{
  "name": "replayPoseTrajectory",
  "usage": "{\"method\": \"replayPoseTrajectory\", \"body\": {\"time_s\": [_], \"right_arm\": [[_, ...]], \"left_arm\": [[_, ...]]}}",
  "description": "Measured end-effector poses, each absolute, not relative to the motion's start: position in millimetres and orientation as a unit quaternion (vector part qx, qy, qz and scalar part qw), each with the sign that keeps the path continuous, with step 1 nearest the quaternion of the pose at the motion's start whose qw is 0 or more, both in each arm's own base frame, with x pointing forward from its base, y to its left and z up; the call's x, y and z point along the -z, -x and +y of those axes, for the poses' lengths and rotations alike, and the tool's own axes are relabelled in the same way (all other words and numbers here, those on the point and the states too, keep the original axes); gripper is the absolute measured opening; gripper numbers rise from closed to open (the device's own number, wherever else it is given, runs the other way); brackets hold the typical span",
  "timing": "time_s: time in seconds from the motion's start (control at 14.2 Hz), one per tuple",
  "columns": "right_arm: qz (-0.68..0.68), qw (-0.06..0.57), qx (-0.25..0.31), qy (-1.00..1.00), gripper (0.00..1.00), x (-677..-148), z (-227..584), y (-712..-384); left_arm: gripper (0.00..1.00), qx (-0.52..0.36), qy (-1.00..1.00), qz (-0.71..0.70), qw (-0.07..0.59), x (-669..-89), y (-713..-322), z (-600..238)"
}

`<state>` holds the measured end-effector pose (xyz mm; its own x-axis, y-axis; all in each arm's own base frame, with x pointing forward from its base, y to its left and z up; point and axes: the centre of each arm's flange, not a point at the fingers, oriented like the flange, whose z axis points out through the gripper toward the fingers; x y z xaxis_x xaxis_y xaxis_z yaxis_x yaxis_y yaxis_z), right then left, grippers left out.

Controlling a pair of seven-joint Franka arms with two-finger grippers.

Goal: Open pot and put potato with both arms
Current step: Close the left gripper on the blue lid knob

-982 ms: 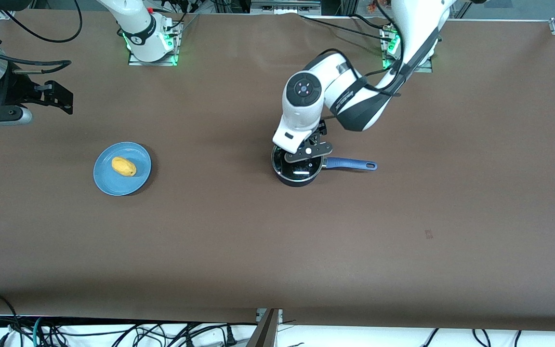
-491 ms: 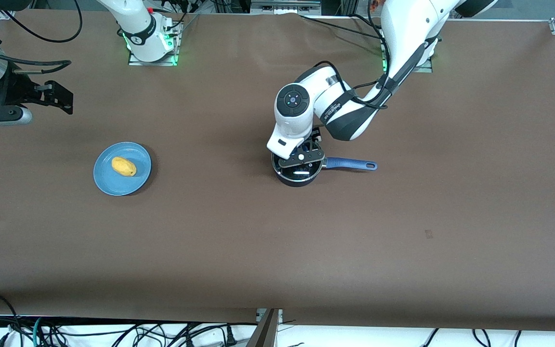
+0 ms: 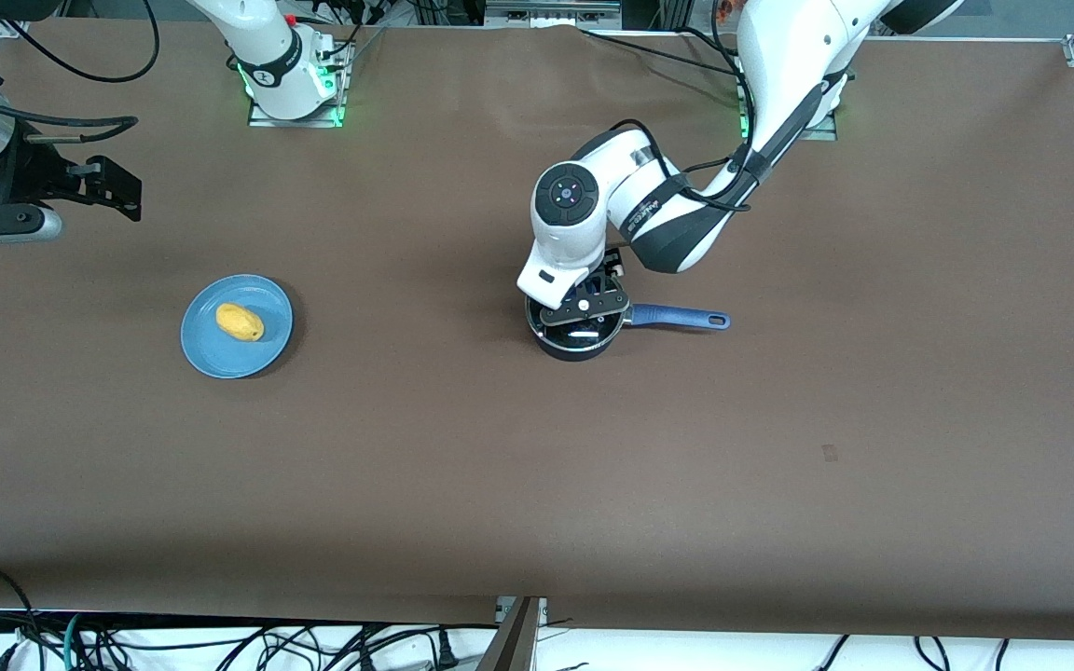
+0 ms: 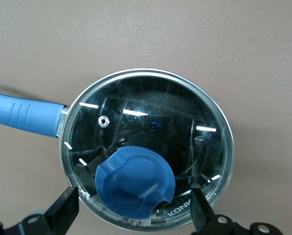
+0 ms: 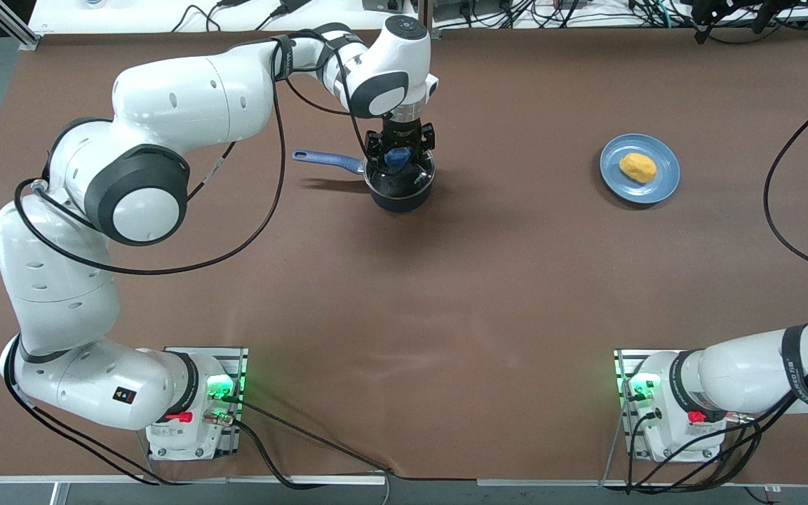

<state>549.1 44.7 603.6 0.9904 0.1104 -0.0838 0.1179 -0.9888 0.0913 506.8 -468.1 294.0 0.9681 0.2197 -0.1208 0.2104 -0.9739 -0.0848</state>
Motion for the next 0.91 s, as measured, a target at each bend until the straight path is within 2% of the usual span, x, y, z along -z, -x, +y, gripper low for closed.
{"method": "replayPoseTrajectory", "body": {"time_s": [0.91], "right_arm": [[0.057, 0.048, 0.039, -0.996, 1.00, -603.6, 44.7, -549.2]], "left_arm": [[0.99, -0.060, 0.992, -0.105, 0.039, -283.9, -510.0, -467.0]]}}
